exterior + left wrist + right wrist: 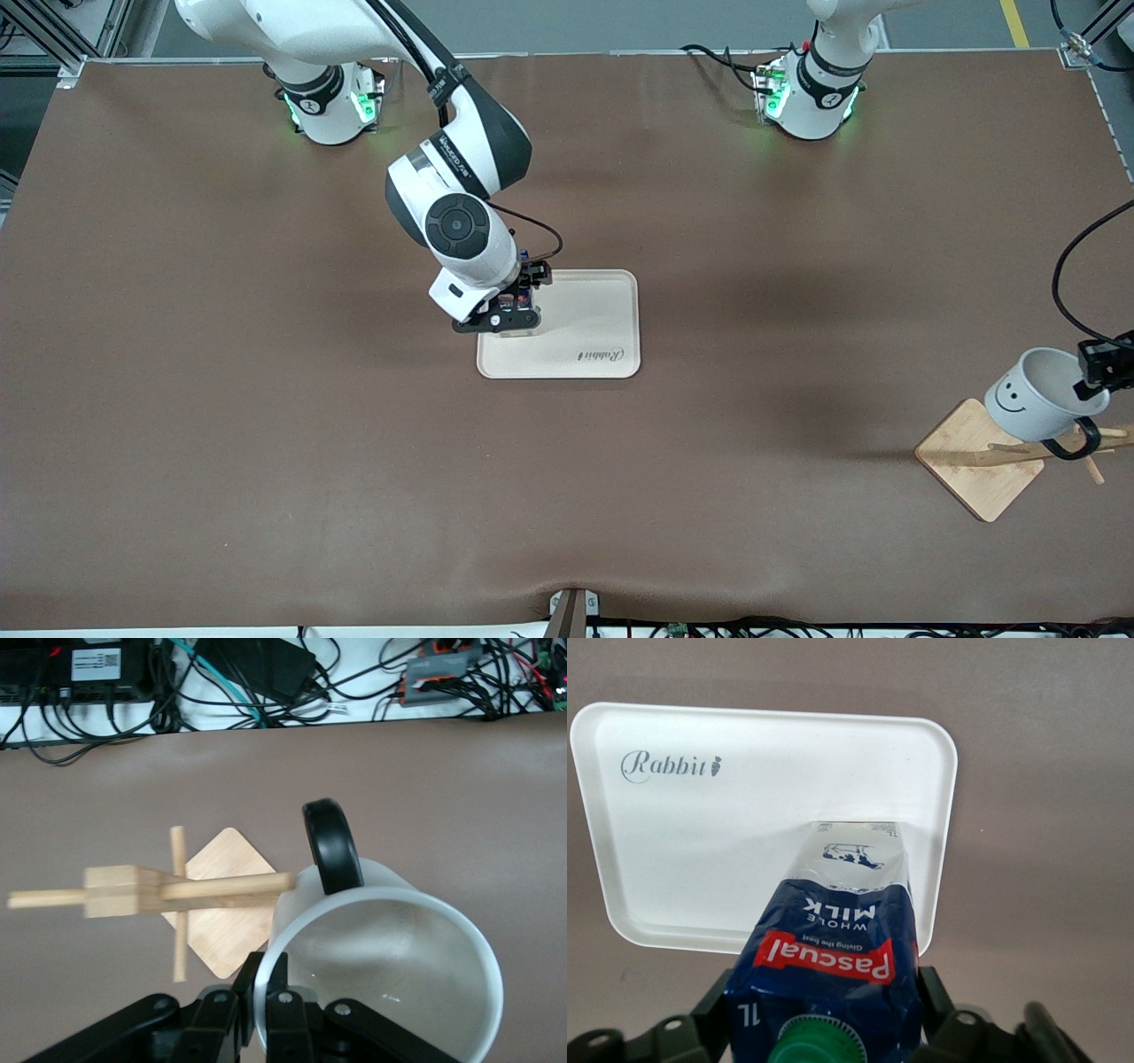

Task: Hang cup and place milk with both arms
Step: 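Carry the mug to the wooden stand while the right gripper lifts the milk, then hang the mug handle on the stand peg while the right gripper carries milk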

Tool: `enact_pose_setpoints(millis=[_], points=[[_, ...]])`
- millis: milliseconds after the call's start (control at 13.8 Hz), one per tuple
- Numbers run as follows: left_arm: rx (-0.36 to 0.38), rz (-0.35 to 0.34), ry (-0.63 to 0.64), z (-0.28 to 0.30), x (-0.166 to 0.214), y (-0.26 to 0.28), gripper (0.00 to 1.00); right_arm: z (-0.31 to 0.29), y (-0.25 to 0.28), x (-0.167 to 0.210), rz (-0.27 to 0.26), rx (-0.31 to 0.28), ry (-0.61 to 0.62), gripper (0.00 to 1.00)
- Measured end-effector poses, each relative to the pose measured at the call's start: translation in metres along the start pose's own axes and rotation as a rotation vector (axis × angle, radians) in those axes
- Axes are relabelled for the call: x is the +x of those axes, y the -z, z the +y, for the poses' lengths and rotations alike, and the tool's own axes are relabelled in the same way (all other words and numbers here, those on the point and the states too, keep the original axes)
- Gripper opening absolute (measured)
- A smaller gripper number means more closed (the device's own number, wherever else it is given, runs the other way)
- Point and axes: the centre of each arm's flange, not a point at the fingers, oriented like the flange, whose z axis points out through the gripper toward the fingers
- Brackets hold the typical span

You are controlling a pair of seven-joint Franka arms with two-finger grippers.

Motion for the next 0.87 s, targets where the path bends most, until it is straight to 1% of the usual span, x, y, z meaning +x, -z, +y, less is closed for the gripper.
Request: enact_pose_setpoints(millis=[72, 217, 289, 506, 578, 650, 722, 867], points=[[0.002, 0.000, 0.011, -0.007, -0.002, 0.000, 0.07, 0.000, 0.002, 0.000, -0.001, -0.001, 0.000, 0.73], [0.001, -0.004, 0.019, -0.012, -0.004, -0.002, 0.07, 0.001, 0.010, 0.001, -0.013, -0.002, -0.008, 0.72], [-0.001, -0.009, 0.021, -0.014, -0.004, -0.006, 0.07, 0.002, 0.019, 0.002, -0.026, 0.009, -0.019, 0.72], [-0.016, -0.023, 0.050, -0.026, -0.008, -0.020, 0.07, 0.015, 0.057, 0.013, -0.057, 0.080, -0.072, 0.72], [-0.018, -0.027, 0.056, -0.030, -0.009, -0.024, 0.07, 0.026, 0.071, 0.019, -0.077, 0.105, -0.094, 0.72], [-0.019, -0.030, 0.060, -0.032, -0.010, -0.026, 0.07, 0.040, 0.085, 0.025, -0.099, 0.123, -0.117, 0.70], [-0.018, -0.031, 0.064, -0.034, -0.011, -0.027, 0.07, 0.058, 0.099, 0.030, -0.120, 0.132, -0.139, 0.66], [-0.019, -0.034, 0.068, -0.037, -0.012, -0.029, 0.07, 0.098, 0.124, 0.039, -0.160, 0.133, -0.183, 0.65]])
